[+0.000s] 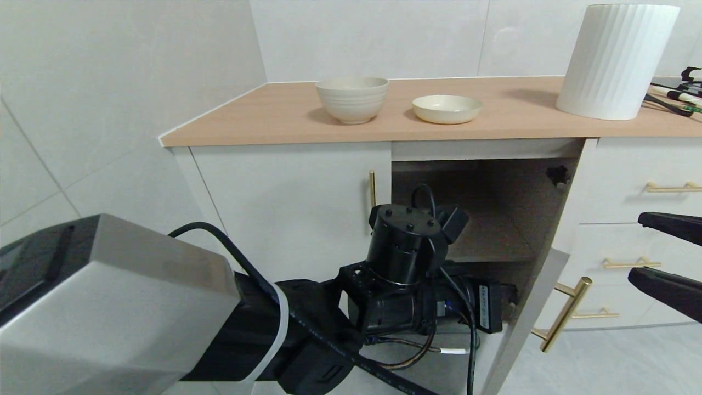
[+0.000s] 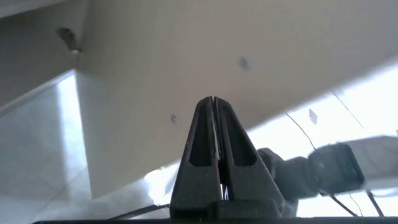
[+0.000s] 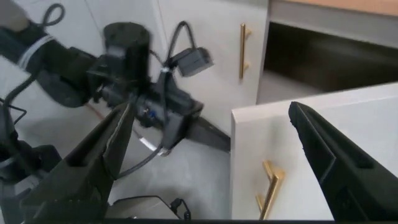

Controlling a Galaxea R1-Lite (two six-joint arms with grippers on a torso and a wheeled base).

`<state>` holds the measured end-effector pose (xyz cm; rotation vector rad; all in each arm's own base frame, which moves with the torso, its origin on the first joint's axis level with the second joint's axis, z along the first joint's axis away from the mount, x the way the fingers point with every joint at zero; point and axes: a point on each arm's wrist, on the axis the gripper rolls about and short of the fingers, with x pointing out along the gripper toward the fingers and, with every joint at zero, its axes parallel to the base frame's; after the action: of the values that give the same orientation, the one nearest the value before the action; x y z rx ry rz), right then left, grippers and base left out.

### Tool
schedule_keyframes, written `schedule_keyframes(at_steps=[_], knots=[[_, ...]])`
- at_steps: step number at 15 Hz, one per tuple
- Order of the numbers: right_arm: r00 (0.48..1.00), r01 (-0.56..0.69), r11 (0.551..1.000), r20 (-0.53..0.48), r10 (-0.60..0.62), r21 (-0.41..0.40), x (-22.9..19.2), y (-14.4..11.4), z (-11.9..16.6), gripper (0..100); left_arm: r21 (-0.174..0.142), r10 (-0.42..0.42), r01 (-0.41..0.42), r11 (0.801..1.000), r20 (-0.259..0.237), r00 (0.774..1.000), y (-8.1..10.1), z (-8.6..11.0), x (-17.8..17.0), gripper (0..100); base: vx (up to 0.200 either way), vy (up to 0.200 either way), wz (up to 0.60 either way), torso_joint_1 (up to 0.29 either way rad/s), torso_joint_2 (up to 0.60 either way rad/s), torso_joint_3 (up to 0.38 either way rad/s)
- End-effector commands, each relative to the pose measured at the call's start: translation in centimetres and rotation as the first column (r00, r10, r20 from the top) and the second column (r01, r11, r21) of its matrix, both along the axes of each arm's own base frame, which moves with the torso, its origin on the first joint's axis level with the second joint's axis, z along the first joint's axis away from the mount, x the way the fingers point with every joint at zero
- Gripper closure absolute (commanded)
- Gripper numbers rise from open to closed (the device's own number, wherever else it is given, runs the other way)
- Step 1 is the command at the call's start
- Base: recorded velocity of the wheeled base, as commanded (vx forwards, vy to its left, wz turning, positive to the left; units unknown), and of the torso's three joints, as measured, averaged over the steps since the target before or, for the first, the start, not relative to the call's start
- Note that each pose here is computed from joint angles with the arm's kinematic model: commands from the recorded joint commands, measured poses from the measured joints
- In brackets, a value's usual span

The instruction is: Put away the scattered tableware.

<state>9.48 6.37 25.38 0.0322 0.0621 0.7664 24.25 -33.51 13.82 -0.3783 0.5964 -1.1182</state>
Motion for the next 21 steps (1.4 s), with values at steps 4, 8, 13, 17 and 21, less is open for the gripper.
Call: schedule_keyframes(at_steps=[4,8,13,17,21], knots=[[1.0,-0.001,1.0,0.012,0.001,0.009,0.0,0.0,0.3,0,0.035,0.021,-0.02,0.999,-0.027,0.999,-1.6,0.0,2.2,100,0.0,0.0,0.0,0.0,0.0,0.0],[0.999,-0.006,0.994,0.05,0.0,0.109,-0.6,-0.4,2.9,0,0.016,-0.046,0.046,0.999,-0.01,0.999,-3.2,1.2,-0.7,100,0.0,0.0,0.0,0.0,0.0,0.0],[0.997,-0.019,0.983,0.074,0.006,0.184,-1.5,-0.9,4.5,0,-0.023,-0.193,0.194,0.981,0.028,0.981,-5.1,3.8,-7.8,100,0.0,0.0,0.0,0.0,0.0,0.0],[0.999,-0.015,0.986,0.037,0.009,0.164,-0.7,-0.4,4.0,0,-0.029,0.049,-0.048,0.998,0.041,0.998,2.4,5.8,-2.3,100,0.0,0.0,0.0,0.0,0.0,0.0],[0.999,0.008,0.994,-0.054,-0.002,0.108,2.6,1.5,3.0,0,0.015,0.218,-0.219,0.976,0.049,0.975,11.5,6.5,-2.1,100,0.0,0.0,0.0,0.0,0.0,0.0]])
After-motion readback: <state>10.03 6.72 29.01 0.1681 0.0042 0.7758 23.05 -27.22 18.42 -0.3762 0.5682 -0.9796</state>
